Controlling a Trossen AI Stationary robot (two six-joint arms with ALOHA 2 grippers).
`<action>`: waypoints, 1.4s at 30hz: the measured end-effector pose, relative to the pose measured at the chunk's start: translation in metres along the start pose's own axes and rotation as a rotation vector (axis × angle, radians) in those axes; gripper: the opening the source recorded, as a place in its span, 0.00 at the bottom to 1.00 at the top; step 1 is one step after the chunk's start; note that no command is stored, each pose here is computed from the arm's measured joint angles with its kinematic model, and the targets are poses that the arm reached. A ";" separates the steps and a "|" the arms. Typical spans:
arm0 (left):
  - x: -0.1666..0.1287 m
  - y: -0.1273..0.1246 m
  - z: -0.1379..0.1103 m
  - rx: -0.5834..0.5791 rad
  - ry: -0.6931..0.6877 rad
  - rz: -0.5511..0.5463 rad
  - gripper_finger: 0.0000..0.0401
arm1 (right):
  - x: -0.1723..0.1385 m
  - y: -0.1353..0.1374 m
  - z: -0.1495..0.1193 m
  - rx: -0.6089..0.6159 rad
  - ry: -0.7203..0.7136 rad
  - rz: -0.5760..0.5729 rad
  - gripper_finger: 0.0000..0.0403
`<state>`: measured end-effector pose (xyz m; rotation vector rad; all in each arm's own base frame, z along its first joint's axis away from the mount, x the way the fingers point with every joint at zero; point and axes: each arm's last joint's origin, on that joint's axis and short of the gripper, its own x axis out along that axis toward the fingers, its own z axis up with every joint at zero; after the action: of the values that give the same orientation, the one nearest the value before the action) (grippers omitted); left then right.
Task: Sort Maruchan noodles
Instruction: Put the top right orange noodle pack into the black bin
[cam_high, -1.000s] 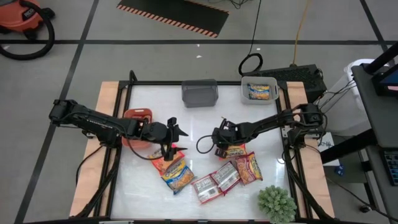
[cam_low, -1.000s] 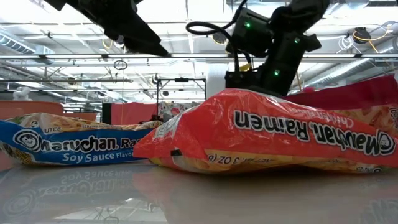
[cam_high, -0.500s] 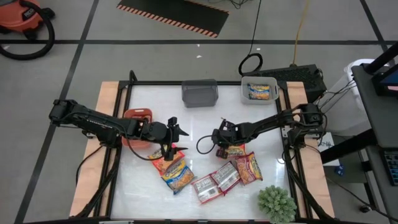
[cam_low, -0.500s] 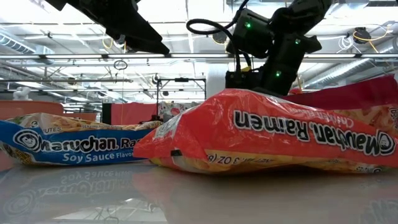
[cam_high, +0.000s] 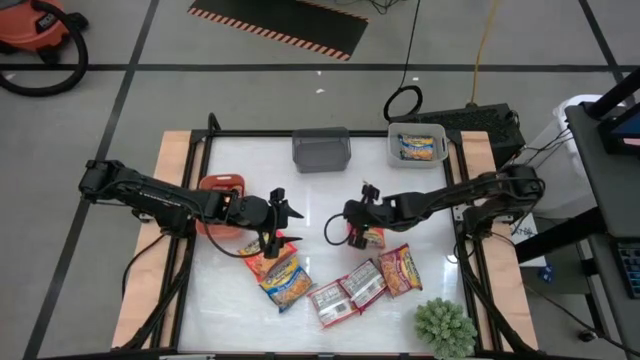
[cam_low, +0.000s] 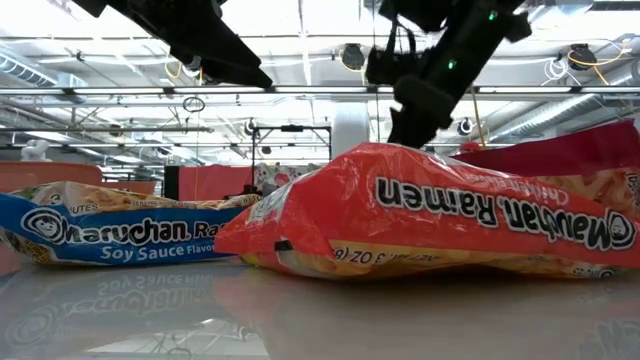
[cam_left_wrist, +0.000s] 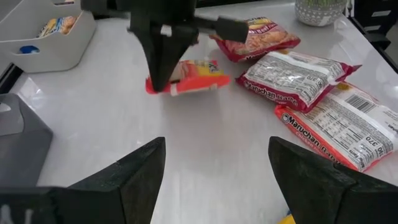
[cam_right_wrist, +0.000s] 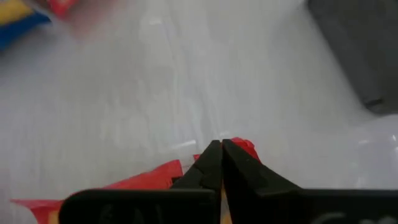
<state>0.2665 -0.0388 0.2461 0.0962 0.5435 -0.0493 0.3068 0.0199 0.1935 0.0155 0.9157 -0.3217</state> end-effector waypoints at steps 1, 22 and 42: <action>0.000 0.000 0.000 0.001 -0.002 0.002 0.72 | -0.004 0.000 0.001 -0.005 -0.016 -0.012 0.00; 0.001 0.000 0.018 -0.110 -0.197 0.156 0.72 | -0.024 -0.015 0.018 -0.010 -0.205 -0.278 0.00; 0.104 0.008 -0.032 -0.031 -0.116 0.337 0.72 | -0.021 -0.024 0.015 -0.033 -0.150 -0.307 0.00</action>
<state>0.3399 -0.0301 0.1656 0.1528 0.4061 0.2809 0.2999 0.0004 0.2220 -0.1791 0.7731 -0.5854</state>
